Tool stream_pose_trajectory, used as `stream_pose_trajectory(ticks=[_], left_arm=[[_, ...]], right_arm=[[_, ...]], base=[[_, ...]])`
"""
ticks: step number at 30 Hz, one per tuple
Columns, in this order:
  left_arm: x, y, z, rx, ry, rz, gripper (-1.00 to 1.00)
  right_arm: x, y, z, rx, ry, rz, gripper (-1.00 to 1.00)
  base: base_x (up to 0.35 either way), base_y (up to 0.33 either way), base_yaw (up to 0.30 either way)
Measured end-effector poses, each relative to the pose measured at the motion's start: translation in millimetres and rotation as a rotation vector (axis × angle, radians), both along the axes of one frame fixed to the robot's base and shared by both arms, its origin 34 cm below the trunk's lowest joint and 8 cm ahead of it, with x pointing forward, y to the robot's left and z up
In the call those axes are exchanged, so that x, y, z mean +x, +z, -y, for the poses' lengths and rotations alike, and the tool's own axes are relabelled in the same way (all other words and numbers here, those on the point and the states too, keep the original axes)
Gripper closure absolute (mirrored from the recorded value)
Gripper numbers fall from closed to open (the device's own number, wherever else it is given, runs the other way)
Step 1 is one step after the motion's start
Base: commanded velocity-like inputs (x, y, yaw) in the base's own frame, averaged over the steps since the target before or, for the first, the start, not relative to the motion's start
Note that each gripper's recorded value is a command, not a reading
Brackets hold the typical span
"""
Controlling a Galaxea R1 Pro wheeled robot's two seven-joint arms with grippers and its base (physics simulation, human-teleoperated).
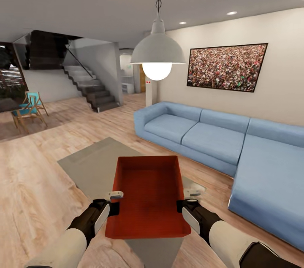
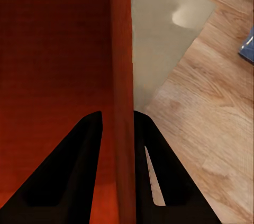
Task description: Move the two storage containers from the living room to the garage. In the garage, place one container on the floor and stack the other container on top of it (either order is fine).
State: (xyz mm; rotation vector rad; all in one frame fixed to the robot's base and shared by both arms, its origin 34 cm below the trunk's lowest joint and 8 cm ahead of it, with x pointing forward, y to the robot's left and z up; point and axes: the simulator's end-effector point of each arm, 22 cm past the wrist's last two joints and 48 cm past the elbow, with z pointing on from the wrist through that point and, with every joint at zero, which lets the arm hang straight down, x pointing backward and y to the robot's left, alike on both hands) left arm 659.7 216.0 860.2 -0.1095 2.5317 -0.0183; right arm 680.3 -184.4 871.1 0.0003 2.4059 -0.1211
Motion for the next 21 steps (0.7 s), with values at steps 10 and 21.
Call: stream_pose_trajectory(ticks=[10, 21], left_arm=[[0.5, 2.3, 0.1, 0.0, 0.0, 0.004, 1.0], [1.1, 4.9, 0.2, 0.0, 0.0, 0.009, 1.0]], right_arm=[[0.5, 2.3, 0.1, 0.0, 0.0, 0.004, 1.0], [1.1, 5.0, 0.2, 0.0, 0.0, 0.009, 1.0]], base=[[0.0, 0.0, 0.3], [0.0, 0.0, 0.3]])
